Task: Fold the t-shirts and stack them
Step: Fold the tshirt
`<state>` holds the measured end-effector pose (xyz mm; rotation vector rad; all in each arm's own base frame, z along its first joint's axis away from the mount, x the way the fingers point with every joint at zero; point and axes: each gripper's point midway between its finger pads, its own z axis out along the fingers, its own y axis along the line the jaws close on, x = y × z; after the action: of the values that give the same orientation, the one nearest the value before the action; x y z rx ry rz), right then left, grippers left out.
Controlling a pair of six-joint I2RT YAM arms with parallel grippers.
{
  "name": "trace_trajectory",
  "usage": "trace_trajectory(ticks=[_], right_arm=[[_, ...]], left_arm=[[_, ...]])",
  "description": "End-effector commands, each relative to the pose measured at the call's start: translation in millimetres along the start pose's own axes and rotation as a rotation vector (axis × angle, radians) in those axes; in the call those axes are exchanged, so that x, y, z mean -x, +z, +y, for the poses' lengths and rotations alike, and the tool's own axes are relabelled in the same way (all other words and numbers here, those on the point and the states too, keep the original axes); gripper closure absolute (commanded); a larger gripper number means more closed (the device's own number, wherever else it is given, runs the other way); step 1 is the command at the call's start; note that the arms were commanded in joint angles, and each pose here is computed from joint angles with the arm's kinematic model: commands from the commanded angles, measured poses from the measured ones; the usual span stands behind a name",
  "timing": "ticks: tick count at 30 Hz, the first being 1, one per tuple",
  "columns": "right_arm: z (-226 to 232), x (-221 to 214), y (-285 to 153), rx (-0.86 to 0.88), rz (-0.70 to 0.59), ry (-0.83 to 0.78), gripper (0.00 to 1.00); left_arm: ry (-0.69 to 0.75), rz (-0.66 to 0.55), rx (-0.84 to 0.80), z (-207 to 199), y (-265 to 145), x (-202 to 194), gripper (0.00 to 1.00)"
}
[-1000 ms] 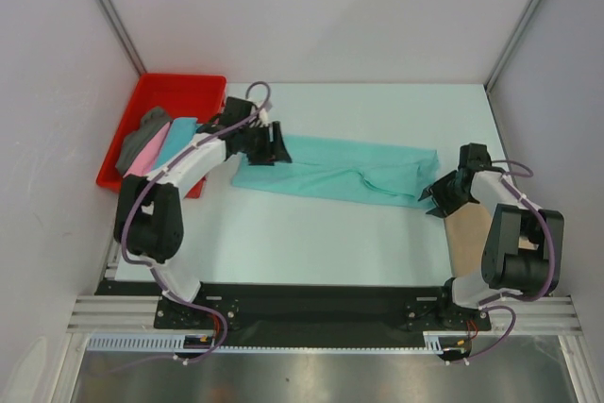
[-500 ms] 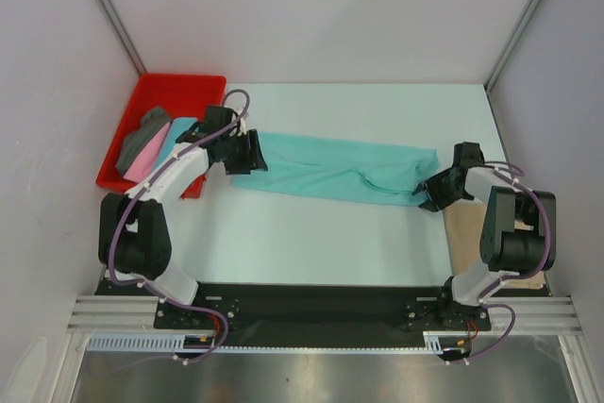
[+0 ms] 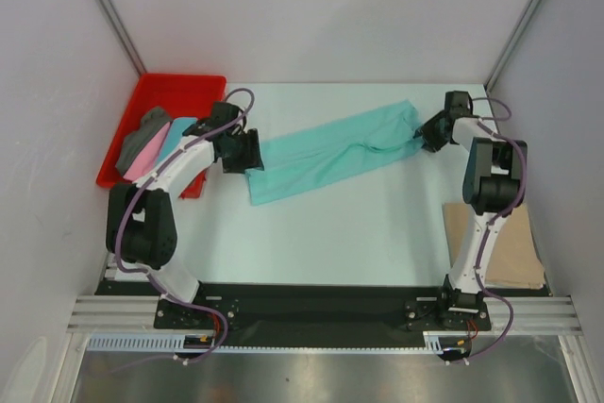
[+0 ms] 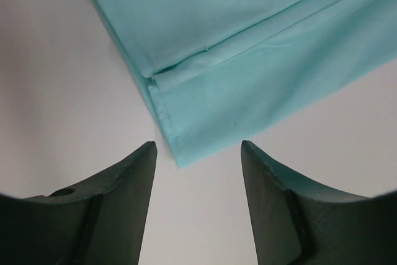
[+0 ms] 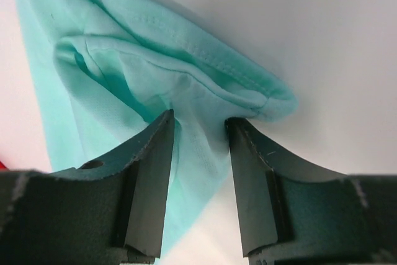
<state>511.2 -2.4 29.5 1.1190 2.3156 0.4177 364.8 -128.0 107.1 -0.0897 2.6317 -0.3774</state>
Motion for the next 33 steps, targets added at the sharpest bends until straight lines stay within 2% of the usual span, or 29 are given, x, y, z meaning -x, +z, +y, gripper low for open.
trace_trajectory(ticks=[1, 2, 4, 5, 6, 8, 10, 14, 15, 16, 21, 27, 28, 31, 32, 33], right_arm=[[-9, 5, 43, -0.104, 0.012, -0.093, 0.54], [19, 27, 40, -0.057, -0.028, -0.101, 0.54], [21, 28, 36, -0.101, -0.009, -0.123, 0.52], [18, 27, 36, -0.125, 0.007, -0.157, 0.52], [15, 38, 18, -0.191, -0.013, -0.191, 0.5], [20, 50, -5, -0.208, -0.052, -0.217, 0.47], [9, 48, -22, -0.231, -0.06, -0.269, 0.28], [-2, 38, -71, -0.208, -0.056, -0.308, 0.24], [7, 39, -95, -0.158, -0.081, -0.315, 0.24], [-9, 22, -96, -0.168, -0.047, -0.33, 0.24], [-23, -32, -130, -0.053, 0.062, -0.3, 0.26], [-38, -81, -158, 0.014, 0.107, -0.296, 0.27], [-40, -86, -161, 0.013, 0.117, -0.3, 0.27], [-43, -96, -168, 0.03, 0.125, -0.315, 0.27], [-43, -99, -170, 0.042, 0.128, -0.318, 0.27], [-48, -104, -169, 0.035, 0.142, -0.312, 0.27]], left_arm=[[0.118, 0.05, 0.068, -7, 6, -12, 0.37], [0.175, 0.079, 0.083, -16, 12, -24, 0.37], [0.28, 0.096, 0.166, -13, 14, -34, 0.36], [0.342, 0.107, 0.174, -24, 15, -43, 0.36], [0.412, 0.12, 0.188, -29, 15, -50, 0.36], [0.464, 0.123, 0.177, -39, 15, -54, 0.36], [0.518, 0.122, 0.16, -47, 16, -57, 0.34], [0.588, 0.17, 0.187, -47, 31, -67, 0.33], [0.599, 0.18, 0.207, -44, 31, -65, 0.33], [0.605, 0.191, 0.218, -41, 35, -67, 0.33], [0.619, 0.229, 0.245, -34, 47, -75, 0.34], [0.604, 0.25, 0.243, -31, 56, -84, 0.38], [0.604, 0.256, 0.249, -29, 58, -85, 0.4], [0.596, 0.273, 0.263, -23, 65, -93, 0.58], [0.59, 0.285, 0.259, -22, 67, -98, 0.72], [0.58, 0.292, 0.253, -23, 67, -101, 0.76]])
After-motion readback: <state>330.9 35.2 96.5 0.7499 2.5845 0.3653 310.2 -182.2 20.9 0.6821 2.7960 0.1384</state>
